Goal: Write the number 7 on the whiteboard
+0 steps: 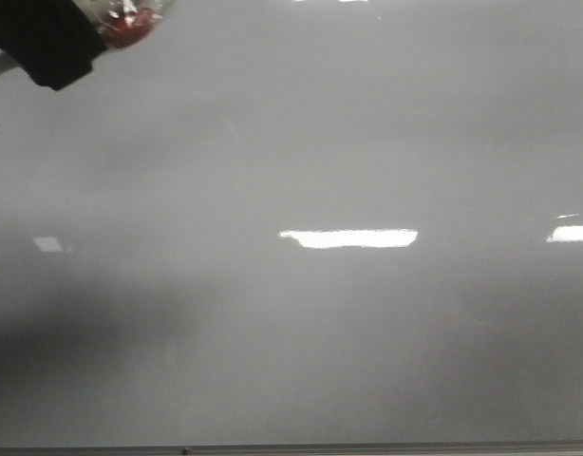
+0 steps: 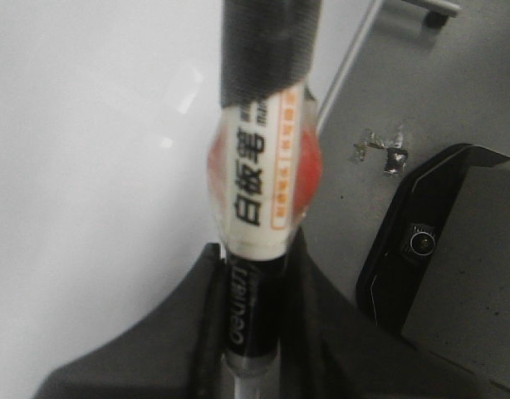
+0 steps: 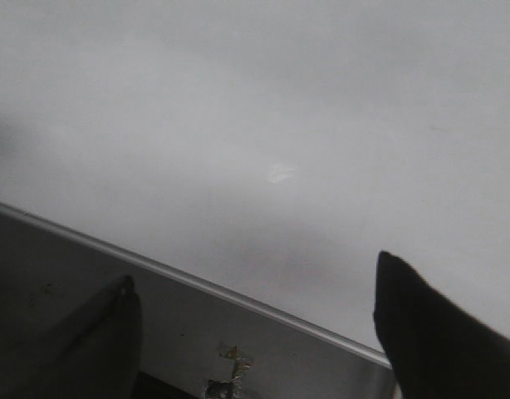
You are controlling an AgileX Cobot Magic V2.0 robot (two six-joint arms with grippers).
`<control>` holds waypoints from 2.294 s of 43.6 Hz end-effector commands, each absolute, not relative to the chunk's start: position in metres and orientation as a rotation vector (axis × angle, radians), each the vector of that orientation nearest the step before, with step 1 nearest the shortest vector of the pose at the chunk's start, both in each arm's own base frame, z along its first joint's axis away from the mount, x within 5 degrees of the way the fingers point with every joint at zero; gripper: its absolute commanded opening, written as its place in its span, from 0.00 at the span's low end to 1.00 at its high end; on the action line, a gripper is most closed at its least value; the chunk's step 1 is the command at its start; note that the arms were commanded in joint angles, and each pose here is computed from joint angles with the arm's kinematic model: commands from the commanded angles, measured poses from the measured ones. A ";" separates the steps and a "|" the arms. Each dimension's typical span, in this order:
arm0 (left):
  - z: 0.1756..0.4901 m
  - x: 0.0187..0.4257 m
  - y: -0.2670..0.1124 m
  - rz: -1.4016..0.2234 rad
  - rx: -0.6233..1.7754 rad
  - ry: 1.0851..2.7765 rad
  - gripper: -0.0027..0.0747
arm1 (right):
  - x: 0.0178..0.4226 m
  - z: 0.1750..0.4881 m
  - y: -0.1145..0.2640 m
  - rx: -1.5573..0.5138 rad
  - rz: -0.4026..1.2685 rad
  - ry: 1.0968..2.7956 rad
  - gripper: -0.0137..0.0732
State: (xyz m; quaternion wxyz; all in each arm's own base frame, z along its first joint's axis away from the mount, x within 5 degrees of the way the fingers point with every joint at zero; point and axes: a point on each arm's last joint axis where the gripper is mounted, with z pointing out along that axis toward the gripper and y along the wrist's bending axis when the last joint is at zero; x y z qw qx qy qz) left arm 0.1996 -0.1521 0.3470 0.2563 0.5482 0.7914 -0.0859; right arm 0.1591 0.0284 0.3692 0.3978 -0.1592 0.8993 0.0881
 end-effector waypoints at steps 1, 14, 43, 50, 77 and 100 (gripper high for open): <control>0.362 0.191 -0.168 -0.272 1.516 2.025 0.01 | 0.164 0.384 0.041 -0.558 0.286 2.150 0.84; 0.360 0.168 -0.196 -0.318 1.680 1.894 0.01 | 0.157 0.373 0.096 -1.182 0.376 1.961 0.84; 0.360 0.159 -0.204 -0.335 1.724 1.854 0.01 | 0.172 0.377 0.179 -1.419 0.565 1.790 0.84; 0.361 0.160 -0.205 -0.334 1.710 1.843 0.01 | 0.172 0.376 0.180 -1.411 0.589 1.796 0.64; 0.366 0.164 -0.195 -0.217 1.656 1.860 0.52 | 0.170 0.374 0.179 -1.445 0.576 1.810 0.09; 0.384 0.131 -0.084 -0.290 0.889 1.978 0.55 | 0.171 0.370 0.085 -0.610 0.370 2.202 0.09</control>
